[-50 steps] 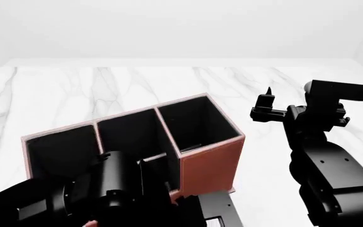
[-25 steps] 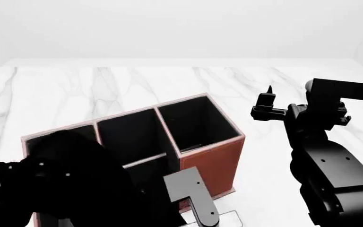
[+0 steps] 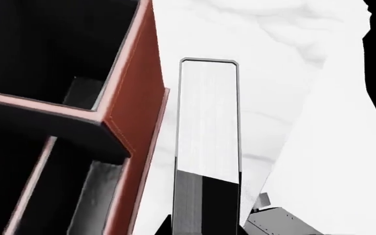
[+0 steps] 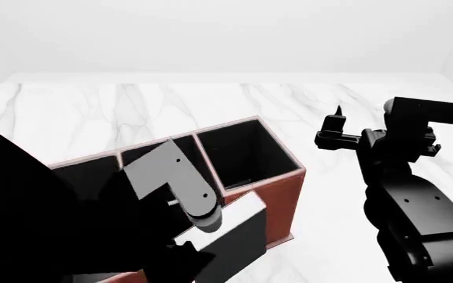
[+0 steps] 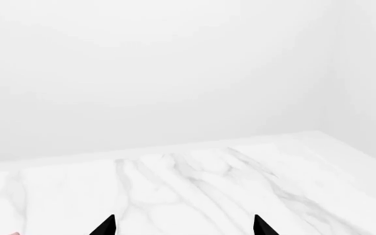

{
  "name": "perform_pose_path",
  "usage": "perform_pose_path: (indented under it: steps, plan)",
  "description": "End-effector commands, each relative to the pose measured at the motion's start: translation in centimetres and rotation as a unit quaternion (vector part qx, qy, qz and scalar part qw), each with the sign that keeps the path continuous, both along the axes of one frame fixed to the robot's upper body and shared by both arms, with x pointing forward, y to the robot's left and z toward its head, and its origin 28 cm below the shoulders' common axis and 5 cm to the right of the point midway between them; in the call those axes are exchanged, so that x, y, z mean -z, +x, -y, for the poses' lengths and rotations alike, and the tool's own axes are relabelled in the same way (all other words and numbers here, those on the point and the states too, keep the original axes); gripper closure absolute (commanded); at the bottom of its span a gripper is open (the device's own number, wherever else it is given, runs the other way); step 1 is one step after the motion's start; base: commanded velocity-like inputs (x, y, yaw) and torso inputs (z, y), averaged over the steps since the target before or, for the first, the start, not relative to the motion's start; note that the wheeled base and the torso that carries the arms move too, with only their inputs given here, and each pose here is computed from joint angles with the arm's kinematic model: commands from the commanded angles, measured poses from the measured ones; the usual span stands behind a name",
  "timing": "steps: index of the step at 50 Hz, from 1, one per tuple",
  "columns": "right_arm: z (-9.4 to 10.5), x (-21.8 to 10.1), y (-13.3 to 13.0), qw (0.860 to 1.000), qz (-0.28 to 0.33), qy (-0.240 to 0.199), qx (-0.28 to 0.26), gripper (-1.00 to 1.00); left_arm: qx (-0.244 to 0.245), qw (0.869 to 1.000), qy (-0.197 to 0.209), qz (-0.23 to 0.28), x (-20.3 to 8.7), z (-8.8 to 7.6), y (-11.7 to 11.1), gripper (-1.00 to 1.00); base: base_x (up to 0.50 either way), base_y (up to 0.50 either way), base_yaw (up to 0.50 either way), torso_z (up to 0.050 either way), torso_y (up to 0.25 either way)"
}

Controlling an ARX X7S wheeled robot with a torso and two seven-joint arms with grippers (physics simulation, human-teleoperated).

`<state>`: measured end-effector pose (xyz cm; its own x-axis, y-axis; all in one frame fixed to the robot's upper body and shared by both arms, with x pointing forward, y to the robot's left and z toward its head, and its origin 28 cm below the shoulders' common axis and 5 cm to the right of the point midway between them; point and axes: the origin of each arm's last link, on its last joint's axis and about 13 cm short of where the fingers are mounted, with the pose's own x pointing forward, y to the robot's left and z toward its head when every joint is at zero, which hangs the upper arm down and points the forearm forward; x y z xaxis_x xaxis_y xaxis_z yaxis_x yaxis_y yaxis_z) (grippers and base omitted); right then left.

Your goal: Pick up the book and place it in the left compartment of the caddy.

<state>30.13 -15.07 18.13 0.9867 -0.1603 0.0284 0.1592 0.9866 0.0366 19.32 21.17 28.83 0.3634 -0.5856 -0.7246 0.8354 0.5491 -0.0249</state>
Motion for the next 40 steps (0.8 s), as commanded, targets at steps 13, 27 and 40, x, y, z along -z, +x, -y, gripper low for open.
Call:
perform_pose_path:
  steps: [13, 27, 40]
  plan:
    - [0.0, -0.2, 0.0, 1.000, 0.002, 0.000, 0.001, -1.00, -0.258, 0.954, -0.133, 0.068, -7.8, -2.0, -3.8, 1.00, 0.00, 0.00, 0.00, 0.000, 0.001]
    - [-0.2, -0.2, 0.0, 1.000, 0.001, 0.002, -0.003, -1.00, -0.439, 0.876, -0.169, 0.105, -9.5, -1.2, -2.3, 1.00, 0.00, 0.00, 0.00, 0.000, 0.001]
    - [-0.3, -0.4, 0.0, 1.000, 0.002, 0.002, -0.005, -1.00, -0.561, 0.808, -0.134, 0.118, -11.4, -0.6, -0.1, 1.00, 0.00, 0.00, 0.00, 0.000, 0.002]
